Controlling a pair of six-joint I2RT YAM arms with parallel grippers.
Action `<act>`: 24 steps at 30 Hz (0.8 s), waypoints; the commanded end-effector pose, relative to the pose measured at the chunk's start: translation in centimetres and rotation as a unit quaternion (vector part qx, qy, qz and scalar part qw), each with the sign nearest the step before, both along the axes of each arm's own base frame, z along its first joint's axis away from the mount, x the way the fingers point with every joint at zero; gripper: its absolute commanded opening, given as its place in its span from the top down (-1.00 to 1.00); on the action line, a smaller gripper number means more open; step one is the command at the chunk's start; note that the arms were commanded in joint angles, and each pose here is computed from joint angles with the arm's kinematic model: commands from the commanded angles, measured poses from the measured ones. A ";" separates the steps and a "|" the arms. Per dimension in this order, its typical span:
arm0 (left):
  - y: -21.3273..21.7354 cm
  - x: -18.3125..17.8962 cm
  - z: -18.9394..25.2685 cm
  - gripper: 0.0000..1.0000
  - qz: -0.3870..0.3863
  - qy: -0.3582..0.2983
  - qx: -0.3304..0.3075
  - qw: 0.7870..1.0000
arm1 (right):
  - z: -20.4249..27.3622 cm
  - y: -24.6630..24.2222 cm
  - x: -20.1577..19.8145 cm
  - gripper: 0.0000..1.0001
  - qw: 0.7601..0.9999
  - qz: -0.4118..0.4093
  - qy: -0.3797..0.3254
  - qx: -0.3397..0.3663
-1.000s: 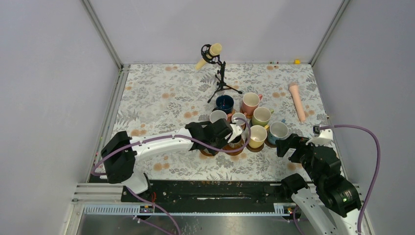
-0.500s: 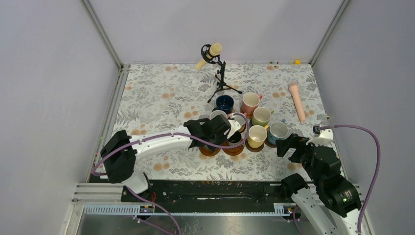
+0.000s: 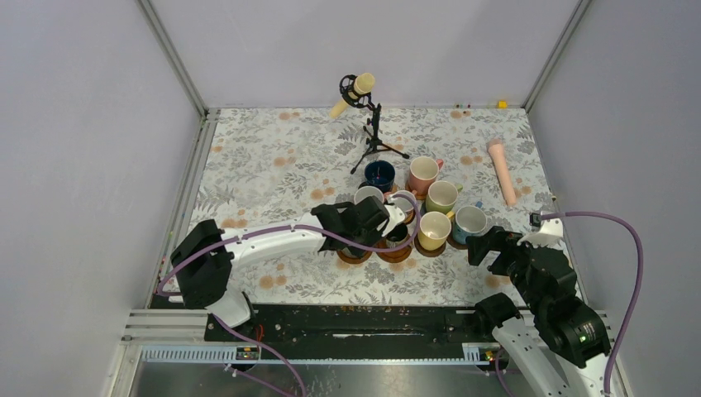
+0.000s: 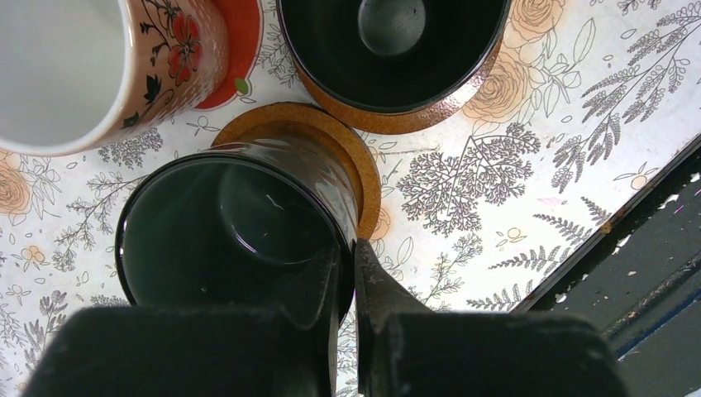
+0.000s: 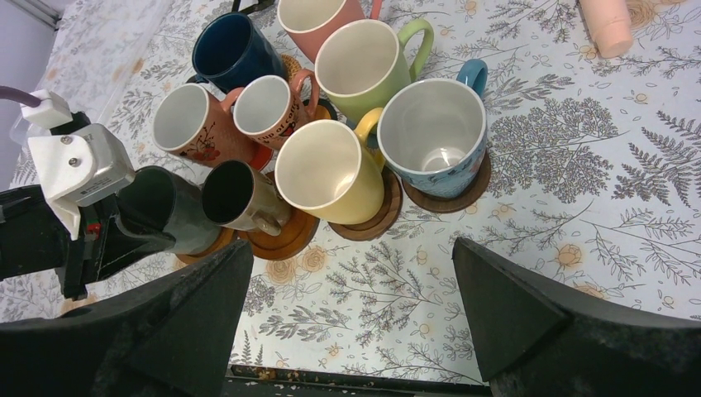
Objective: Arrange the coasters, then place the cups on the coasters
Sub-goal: Place the cup on the coaster, then reset both arms
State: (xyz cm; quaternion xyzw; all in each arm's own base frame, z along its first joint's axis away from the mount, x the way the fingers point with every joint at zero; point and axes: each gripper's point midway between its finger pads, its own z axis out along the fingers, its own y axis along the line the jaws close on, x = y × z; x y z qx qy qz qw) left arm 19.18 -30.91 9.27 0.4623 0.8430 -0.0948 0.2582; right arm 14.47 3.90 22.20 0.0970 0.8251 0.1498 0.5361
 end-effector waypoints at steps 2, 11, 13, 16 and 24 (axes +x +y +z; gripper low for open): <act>-1.5 1.2 1.7 0.80 0.005 -0.026 -0.041 0.999 | 1.1 -0.4 0.0 -0.97 1.000 -0.010 -0.024 0.004; -1.4 1.9 3.5 0.19 0.016 -0.046 -0.046 0.998 | 1.0 -0.4 0.1 -0.97 1.000 -0.010 -0.021 0.003; -1.4 2.0 4.7 0.12 0.017 -0.051 -0.049 0.997 | 1.0 -0.4 0.1 -0.97 1.000 -0.009 -0.021 0.002; -1.3 2.1 7.7 0.04 0.020 -0.065 -0.068 0.995 | 1.0 -0.5 0.1 -0.97 1.000 -0.011 -0.020 0.001; 0.4 3.1 19.5 -0.97 0.074 -0.155 -0.191 0.966 | 0.2 -0.1 0.8 -0.97 1.000 -0.009 0.002 -0.010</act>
